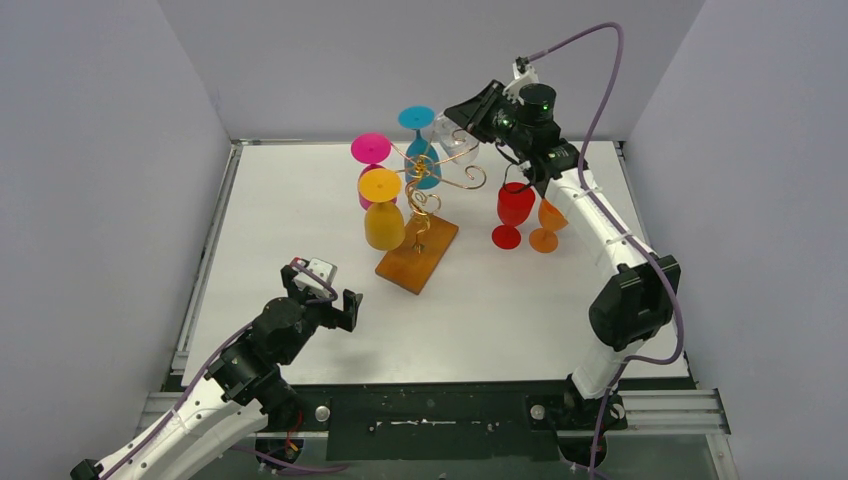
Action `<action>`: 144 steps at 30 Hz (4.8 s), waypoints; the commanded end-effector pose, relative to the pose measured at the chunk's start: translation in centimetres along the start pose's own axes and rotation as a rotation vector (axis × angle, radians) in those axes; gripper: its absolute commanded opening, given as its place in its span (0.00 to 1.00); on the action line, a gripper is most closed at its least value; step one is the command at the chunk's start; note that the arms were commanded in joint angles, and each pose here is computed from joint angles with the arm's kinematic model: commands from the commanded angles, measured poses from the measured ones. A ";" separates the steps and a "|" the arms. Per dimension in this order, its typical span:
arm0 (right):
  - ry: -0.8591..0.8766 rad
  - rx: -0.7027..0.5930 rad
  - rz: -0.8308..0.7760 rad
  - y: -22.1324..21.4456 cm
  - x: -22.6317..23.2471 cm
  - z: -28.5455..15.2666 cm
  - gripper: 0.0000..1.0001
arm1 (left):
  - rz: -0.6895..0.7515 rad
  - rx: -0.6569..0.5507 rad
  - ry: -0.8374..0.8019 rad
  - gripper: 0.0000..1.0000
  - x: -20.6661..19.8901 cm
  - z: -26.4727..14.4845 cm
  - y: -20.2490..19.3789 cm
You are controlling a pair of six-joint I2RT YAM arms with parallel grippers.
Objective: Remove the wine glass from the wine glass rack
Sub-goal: Pick up the wine glass from the wine rack, then place the wine glass at the center of the board.
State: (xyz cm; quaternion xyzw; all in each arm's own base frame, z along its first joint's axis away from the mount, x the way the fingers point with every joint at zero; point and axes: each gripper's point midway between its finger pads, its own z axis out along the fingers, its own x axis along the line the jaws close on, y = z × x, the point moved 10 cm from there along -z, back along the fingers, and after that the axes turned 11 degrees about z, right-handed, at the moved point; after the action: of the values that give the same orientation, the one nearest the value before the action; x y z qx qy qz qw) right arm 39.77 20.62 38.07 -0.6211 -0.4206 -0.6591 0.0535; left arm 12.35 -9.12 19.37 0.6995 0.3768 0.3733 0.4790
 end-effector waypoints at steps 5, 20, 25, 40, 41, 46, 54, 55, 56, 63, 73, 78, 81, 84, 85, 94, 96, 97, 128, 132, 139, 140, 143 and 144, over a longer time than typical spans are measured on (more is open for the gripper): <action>0.155 -0.210 -0.066 3.2 6.1 -2.5 0.00 | -0.016 -0.092 0.002 0.97 0.3 -0.2 2.3; 0.075 -0.280 -0.094 4.0 6.0 -2.7 0.00 | -0.014 -0.091 0.004 0.97 0.3 -0.2 2.3; 0.060 -0.296 -0.129 4.6 5.9 -3.3 0.00 | -0.014 -0.091 0.004 0.97 0.3 -0.3 2.3; 0.021 -0.303 -0.212 6.6 5.8 -8.0 0.00 | -0.016 -0.091 -0.006 0.97 0.2 -0.1 2.3; 0.011 -0.305 -0.221 6.6 6.0 -8.8 0.00 | -0.018 -0.091 -0.008 0.97 0.1 -0.1 2.3; -0.031 -0.384 -0.219 5.3 5.7 -13.0 0.00 | -0.024 -0.085 -0.009 0.97 0.1 0.0 2.2; -0.053 -0.376 -0.168 1.9 5.1 -18.5 0.00 | -0.129 -0.127 -0.037 0.97 -0.4 -0.3 2.8; -0.043 -0.379 -0.146 1.3 4.7 -19.0 0.00 | -0.143 -0.134 -0.040 0.97 -0.4 -0.4 3.0; -0.044 -0.376 -0.121 0.5 3.9 -19.3 0.00 | -0.155 -0.143 -0.043 0.97 -0.4 -0.5 3.2; -0.047 -0.356 -0.041 -2.6 2.3 -21.9 0.00 | -0.190 -0.133 -0.035 0.97 0.3 -2.3 4.9; 0.004 -0.097 0.014 -8.0 -0.7 -21.5 0.00 | -0.360 -0.099 -0.204 0.97 -1.1 -3.9 6.1; 0.027 0.023 0.068 -12.0 -3.2 -21.1 0.00 | -0.386 -0.026 -0.327 0.98 -2.1 -4.2 6.9; 0.022 0.044 0.064 -13.4 -3.7 -21.1 0.00 | -0.429 0.009 -0.347 0.97 -2.6 -3.9 7.2; 0.017 0.067 0.066 -14.5 -4.1 -20.9 0.00 | -0.482 0.059 -0.321 0.97 -2.8 -3.4 7.3; 0.031 0.073 0.073 -14.8 -4.1 -20.8 0.00 | -0.492 0.066 -0.333 0.96 -3.0 -3.3 7.4; 0.142 0.136 0.100 -17.7 -3.9 -19.4 0.00 | -0.805 -0.150 -0.683 0.86 -5.9 -2.6 9.9; 0.181 0.151 0.109 -18.1 -3.6 -19.2 0.00 | -0.866 -0.182 -0.712 0.84 -6.2 -2.4 10.0; 0.208 0.153 0.110 -18.3 -3.4 -19.2 0.00 | -0.887 -0.186 -0.720 0.83 -6.3 -2.3 9.9; 0.431 0.289 0.154 -22.0 -0.9 -17.6 0.00 | -0.978 -0.146 -0.823 0.36 -8.8 0.3 8.5; 0.451 0.310 0.150 -22.4 -0.6 -17.5 0.00 | -0.998 -0.148 -0.827 0.32 -9.0 0.4 8.1; 0.451 0.316 0.148 -22.7 -0.7 -17.6 0.00 | -1.011 -0.157 -0.825 0.11 -9.0 0.1 7.6; 0.451 0.317 0.146 -22.7 -0.8 -17.6 0.00 | -1.010 -0.158 -0.822 0.09 -9.0 0.1 7.5; 0.457 0.329 0.135 -22.8 -0.7 -17.7 0.00 | -1.002 -0.163 -0.821 0.00 -8.9 -0.1 7.5; 0.459 0.334 0.129 -22.9 -0.6 -17.7 0.00 | -1.000 -0.163 -0.822 0.00 -8.9 -0.1 7.5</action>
State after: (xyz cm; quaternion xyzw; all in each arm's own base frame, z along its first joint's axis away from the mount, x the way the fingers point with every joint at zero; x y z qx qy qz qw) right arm 13.03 23.64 25.49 -0.5261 -0.4756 -0.6473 0.2791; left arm 9.70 -19.05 23.82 0.5009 0.4448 -0.1826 0.7196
